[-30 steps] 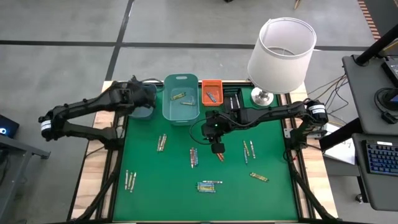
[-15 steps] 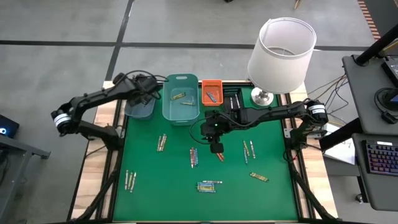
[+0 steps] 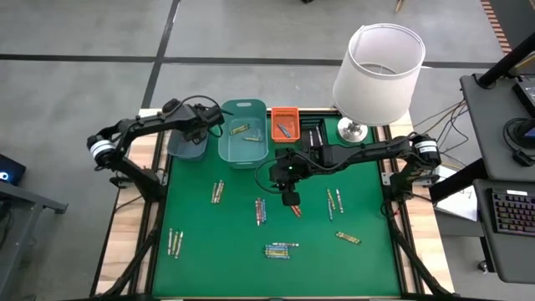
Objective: Sort crayons
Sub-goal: Put the orange crayon into the blue bin
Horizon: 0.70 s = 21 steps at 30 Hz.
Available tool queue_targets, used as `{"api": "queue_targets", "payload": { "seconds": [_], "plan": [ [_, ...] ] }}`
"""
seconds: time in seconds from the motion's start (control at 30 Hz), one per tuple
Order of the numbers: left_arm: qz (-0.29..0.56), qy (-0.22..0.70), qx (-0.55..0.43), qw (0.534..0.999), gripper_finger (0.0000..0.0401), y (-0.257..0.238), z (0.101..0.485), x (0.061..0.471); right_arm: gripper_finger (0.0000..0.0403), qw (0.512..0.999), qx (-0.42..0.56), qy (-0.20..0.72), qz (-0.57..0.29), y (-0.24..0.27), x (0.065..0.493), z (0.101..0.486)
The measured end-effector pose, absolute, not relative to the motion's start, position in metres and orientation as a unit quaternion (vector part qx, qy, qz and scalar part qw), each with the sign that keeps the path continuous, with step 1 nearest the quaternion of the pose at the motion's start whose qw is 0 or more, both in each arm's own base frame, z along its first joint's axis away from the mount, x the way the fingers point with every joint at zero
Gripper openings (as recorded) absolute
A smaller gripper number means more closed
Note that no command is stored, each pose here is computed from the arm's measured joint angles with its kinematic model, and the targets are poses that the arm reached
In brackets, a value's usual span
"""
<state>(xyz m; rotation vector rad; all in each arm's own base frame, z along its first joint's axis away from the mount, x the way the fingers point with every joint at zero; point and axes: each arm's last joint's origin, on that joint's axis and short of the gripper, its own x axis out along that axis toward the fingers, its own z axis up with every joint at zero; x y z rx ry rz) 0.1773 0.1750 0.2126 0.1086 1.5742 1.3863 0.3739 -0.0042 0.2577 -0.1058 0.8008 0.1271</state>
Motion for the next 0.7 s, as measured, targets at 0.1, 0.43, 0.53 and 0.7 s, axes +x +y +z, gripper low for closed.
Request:
{"api": "queue_targets", "payload": {
  "seconds": [0.1,0.43,0.53,0.7],
  "plan": [
    [0.570,0.654,0.046,0.495,0.0022,0.178,0.207,0.180,0.0100,0.919,-0.052,0.386,0.062,-0.004,0.375,0.258],
    [0.574,0.646,0.043,0.501,0.0027,0.182,0.200,0.186,0.0100,0.920,-0.052,0.384,0.061,-0.004,0.375,0.258],
    [0.574,0.639,0.036,0.510,0.0027,0.183,0.200,0.188,0.0100,0.920,-0.052,0.384,0.061,-0.004,0.375,0.258],
    [0.564,0.630,0.008,0.535,0.0028,0.184,0.198,0.191,0.0100,0.920,-0.052,0.384,0.061,-0.004,0.375,0.258]
  ]
}}
